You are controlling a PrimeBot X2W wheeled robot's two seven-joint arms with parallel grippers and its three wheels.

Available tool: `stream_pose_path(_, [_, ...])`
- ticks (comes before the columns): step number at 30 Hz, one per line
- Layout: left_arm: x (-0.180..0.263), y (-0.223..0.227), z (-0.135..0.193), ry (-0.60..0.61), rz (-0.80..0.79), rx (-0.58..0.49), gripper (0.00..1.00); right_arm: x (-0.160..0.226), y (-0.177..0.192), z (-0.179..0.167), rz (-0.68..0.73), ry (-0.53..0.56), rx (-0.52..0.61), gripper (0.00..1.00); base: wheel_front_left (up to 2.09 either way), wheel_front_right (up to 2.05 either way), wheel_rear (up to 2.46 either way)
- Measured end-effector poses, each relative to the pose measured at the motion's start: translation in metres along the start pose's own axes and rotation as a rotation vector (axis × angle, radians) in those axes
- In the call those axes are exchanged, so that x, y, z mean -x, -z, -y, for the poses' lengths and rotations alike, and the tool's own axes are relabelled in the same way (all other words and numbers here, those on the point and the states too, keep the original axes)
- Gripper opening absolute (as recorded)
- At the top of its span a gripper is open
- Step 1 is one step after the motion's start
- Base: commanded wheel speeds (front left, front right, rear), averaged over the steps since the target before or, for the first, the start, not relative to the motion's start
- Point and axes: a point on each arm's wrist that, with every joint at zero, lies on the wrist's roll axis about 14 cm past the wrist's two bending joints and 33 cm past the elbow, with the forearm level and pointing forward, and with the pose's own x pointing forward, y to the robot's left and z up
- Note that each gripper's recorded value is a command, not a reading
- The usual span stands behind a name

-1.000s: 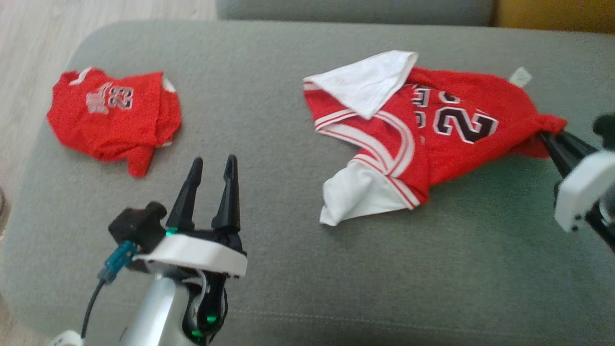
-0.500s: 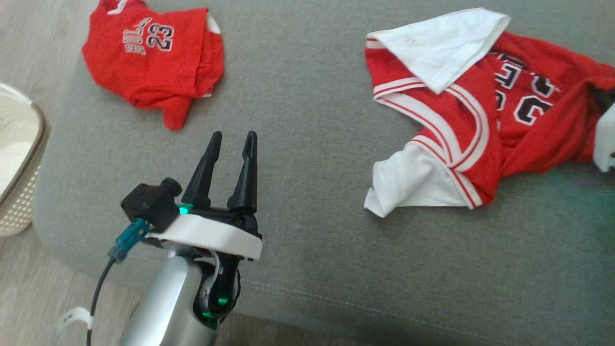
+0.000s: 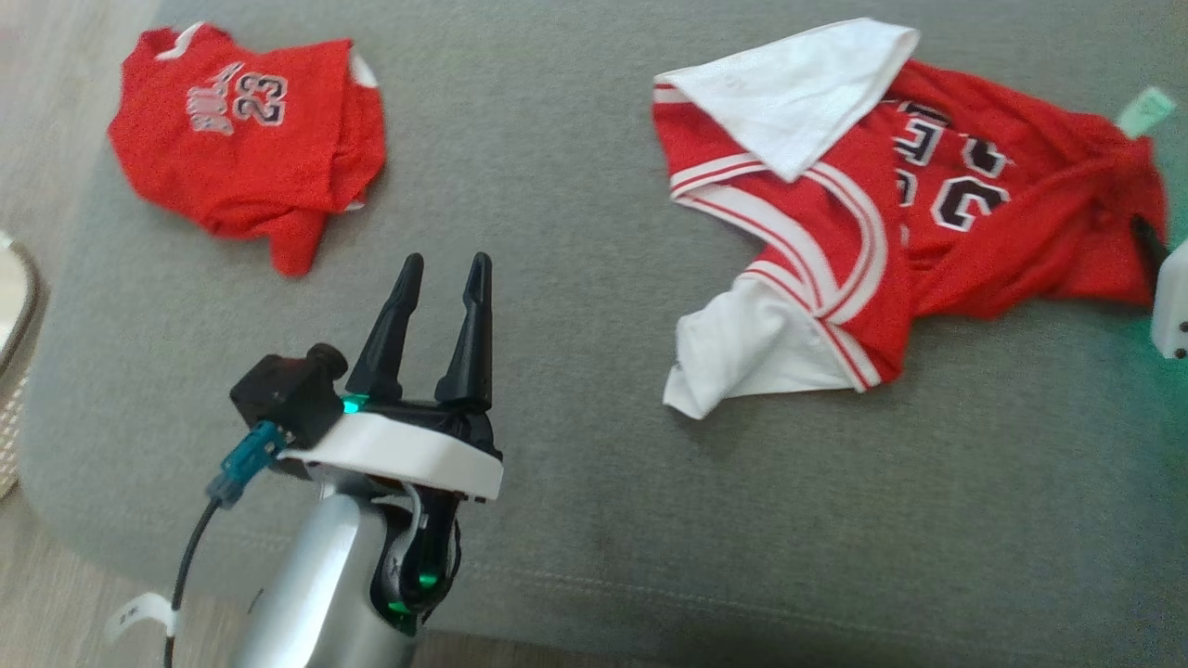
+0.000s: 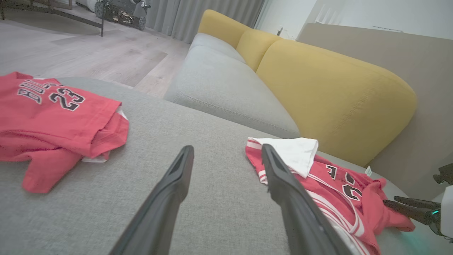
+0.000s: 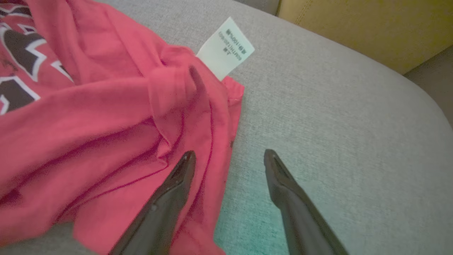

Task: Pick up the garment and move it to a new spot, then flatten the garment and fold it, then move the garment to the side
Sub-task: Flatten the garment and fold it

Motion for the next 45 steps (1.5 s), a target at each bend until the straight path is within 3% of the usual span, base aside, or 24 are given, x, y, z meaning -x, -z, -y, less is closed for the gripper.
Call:
stream_pose_path(5, [-0.005,-0.003,0.017,0.052,0.013,0.004,1.0,0.024,-0.007,0.019,0.093,0.048,-0.059,1.0,0.0,0.0,0.0])
stream_pose_path(11, [-0.007,-0.009,0.036,0.104,0.032,0.016,1.0,0.06,-0.035,0.043,0.31,0.108,-0.143,1.0,0.0,0.0,0.0])
stream_pose_path(20, [-0.006,-0.017,0.054,0.153,0.056,0.022,1.0,0.102,-0.028,0.029,0.569,0.12,-0.308,1.0,0.0,0.0,0.0])
stream_pose_path(25, [-0.003,-0.02,0.054,0.151,0.065,0.026,1.0,0.115,-0.024,-0.004,0.657,0.082,-0.354,1.0,0.0,0.0,0.0])
stream_pose_path(37, [0.004,-0.013,0.043,0.115,0.046,0.03,1.0,0.139,-0.016,-0.045,0.731,0.064,-0.359,1.0,0.0,0.0,0.0])
stream_pose_path(45, [0.001,-0.006,0.037,0.099,0.029,0.033,1.0,0.124,-0.015,-0.049,0.654,0.047,-0.309,1.0,0.0,0.0,0.0])
